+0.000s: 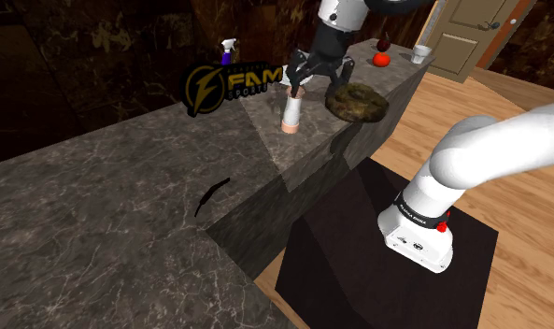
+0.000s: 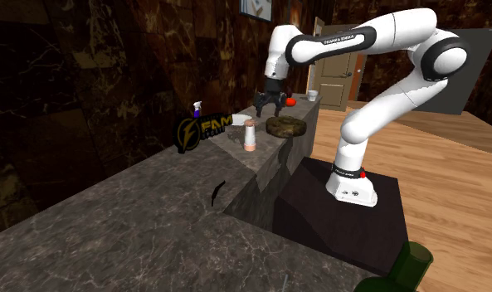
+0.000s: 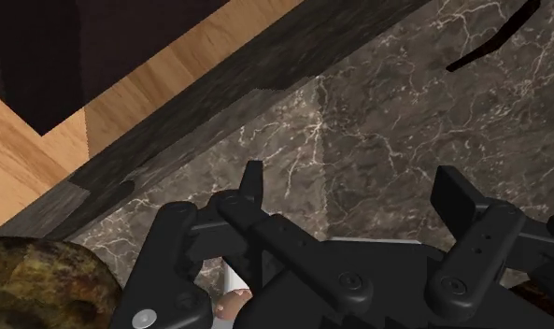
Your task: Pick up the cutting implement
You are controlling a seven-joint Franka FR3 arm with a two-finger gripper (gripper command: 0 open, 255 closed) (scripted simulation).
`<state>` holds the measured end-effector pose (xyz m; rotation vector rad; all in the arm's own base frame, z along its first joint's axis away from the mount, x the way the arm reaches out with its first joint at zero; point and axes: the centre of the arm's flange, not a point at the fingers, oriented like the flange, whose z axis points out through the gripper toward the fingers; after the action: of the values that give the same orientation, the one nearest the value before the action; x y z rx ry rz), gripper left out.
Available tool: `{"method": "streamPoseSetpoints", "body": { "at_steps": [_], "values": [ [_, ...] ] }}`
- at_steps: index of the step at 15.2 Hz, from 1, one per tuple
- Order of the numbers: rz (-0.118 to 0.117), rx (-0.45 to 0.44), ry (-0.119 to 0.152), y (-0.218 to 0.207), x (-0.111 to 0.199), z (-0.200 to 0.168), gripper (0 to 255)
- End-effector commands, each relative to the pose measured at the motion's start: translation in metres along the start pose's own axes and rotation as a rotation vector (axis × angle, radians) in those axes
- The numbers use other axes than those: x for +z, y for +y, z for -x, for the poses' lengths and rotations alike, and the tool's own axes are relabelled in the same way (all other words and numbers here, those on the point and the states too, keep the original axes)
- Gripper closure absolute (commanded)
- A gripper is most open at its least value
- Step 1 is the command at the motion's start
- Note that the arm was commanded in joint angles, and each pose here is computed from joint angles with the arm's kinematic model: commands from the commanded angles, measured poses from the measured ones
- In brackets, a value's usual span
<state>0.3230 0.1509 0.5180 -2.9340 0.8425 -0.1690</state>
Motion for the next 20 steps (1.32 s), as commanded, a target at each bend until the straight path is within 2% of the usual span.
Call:
{"method": "streamPoseSetpoints", "body": {
  "at_steps": [1,10,20],
  "values": [
    [0.009,0.047,-0.005,-0.019,0.020,0.005,0],
    [0.053,0.244,-0.030,-0.103,0.105,0.028,0],
    [0.102,0.462,-0.057,-0.196,0.204,0.036,0]
  ]
}}
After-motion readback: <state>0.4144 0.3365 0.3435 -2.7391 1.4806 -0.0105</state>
